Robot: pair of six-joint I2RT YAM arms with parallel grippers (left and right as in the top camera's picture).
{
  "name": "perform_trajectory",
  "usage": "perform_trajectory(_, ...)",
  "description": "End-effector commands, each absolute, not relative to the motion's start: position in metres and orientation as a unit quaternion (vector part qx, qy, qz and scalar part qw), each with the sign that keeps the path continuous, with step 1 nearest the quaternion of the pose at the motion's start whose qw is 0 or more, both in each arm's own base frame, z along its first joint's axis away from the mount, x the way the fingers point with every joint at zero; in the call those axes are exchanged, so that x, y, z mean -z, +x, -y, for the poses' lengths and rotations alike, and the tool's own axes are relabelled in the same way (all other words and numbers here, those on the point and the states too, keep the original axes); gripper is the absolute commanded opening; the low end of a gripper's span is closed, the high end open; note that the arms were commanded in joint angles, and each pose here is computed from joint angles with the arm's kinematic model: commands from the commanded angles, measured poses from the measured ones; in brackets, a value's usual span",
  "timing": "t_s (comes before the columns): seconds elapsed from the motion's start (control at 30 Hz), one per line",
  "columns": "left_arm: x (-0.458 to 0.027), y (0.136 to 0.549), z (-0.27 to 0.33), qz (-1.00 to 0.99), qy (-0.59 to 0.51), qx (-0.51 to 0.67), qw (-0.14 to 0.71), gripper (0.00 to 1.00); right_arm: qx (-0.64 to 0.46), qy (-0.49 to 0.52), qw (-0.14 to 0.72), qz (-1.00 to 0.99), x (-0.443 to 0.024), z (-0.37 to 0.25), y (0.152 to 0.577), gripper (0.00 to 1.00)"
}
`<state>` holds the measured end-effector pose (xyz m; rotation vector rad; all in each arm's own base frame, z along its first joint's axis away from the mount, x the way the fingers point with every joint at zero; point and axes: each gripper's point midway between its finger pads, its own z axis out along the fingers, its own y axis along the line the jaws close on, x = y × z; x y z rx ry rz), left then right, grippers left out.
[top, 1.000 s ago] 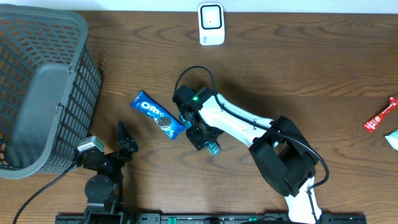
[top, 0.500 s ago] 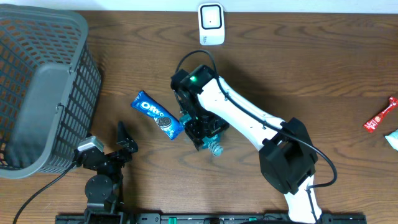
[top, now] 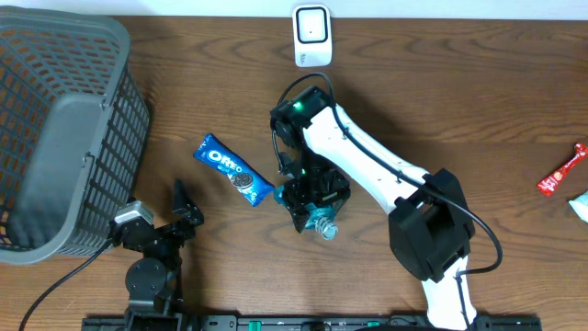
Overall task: Scan the item barcode
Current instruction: 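Grasp the Listerine bottle and lift it with the right gripper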
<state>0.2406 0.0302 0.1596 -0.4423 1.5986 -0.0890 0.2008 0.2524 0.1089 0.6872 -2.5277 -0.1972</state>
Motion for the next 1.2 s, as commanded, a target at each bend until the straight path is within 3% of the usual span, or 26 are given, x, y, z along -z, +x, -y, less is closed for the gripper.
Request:
perform_trajectory(0.0,-0.143,0.241,-0.031,-0.725,-0.195,0.031,0.660,0.98,0.137,0.259,0.260,0.920,-0.124,-0.269,0.195,0.49)
perform_trajectory(0.13,-0.143,0.241,-0.031,-0.725,-0.195,0.031,0.660,0.98,0.201,0.236,0.281,0.908,-0.135,-0.286,0.188,0.43)
perform_trajectory(0.33,-0.143,0.241,-0.031,-0.725,-0.195,0.031,0.660,0.98,0.275,0.202,0.299,0.891,-0.151,-0.301,0.188,0.44)
perform_trajectory(0.47,-0.143,0.241,-0.031,-0.725,-0.195,0.031,0.660,0.98,0.352,0.167,0.303,0.870,-0.168,-0.314,0.198,0.38)
perform_trajectory(0.97,-0.143,0.241,-0.031,-0.725,-0.195,0.031,0.660,0.98,0.642,0.109,0.274,0.708,-0.257,-0.353,0.248,0.42)
perform_trajectory(1.17,-0.143,0.241,-0.031,-0.725,-0.195,0.031,0.660,0.98,0.641,0.078,0.291,0.706,-0.260,-0.350,0.254,0.42)
